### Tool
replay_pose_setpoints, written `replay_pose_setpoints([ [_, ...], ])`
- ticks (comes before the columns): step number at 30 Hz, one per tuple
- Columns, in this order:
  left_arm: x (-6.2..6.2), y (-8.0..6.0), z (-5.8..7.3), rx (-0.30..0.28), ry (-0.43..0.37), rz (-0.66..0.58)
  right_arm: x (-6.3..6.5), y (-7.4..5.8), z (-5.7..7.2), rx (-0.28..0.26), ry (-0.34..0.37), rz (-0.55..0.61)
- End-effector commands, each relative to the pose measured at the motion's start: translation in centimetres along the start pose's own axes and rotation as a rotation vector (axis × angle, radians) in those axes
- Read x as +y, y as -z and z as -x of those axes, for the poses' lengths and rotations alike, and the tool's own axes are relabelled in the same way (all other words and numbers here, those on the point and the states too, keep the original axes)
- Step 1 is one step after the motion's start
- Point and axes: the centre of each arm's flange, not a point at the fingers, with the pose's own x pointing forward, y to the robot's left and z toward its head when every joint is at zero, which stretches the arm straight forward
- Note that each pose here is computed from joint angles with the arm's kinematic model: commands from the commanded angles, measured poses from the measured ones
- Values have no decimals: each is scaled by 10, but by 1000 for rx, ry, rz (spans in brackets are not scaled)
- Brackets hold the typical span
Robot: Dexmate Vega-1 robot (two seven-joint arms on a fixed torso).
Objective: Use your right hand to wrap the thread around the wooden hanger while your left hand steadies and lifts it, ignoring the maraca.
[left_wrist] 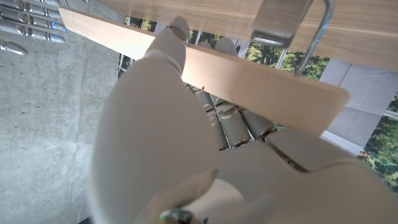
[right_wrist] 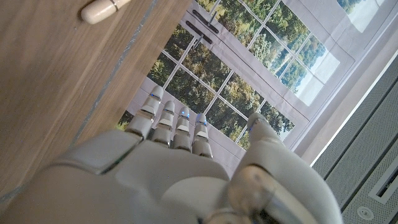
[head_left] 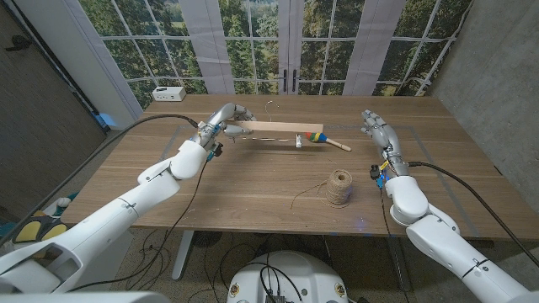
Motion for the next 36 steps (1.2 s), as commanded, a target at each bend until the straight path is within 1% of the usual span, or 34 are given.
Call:
replay_pose_setpoints([
  [1,8,-1,-9,-16,32,56,4,-21,17,34,14,187],
  [2,8,-1,-9,-15,20,51,5,-23,19,37,10,202],
  [5,10,-1,-10,-23,23,61,6,-29,25,47,-2,251],
  [12,11,0,-10,-22,21,64,10,-40,38,91,-26,361],
  [15,11,-1,-10,-27,24,60,12,-42,43,110,-37,395],
  [23,12,0,-12,-38,24,80,18,-51,52,144,-113,490],
  [24,12,-1,-13,-38,34,77,19,-52,53,148,-122,499],
  [28,12,0,-13,-42,39,88,22,-55,57,174,-136,537],
  [36,14,-1,-15,-47,50,98,28,-61,68,208,-174,605],
])
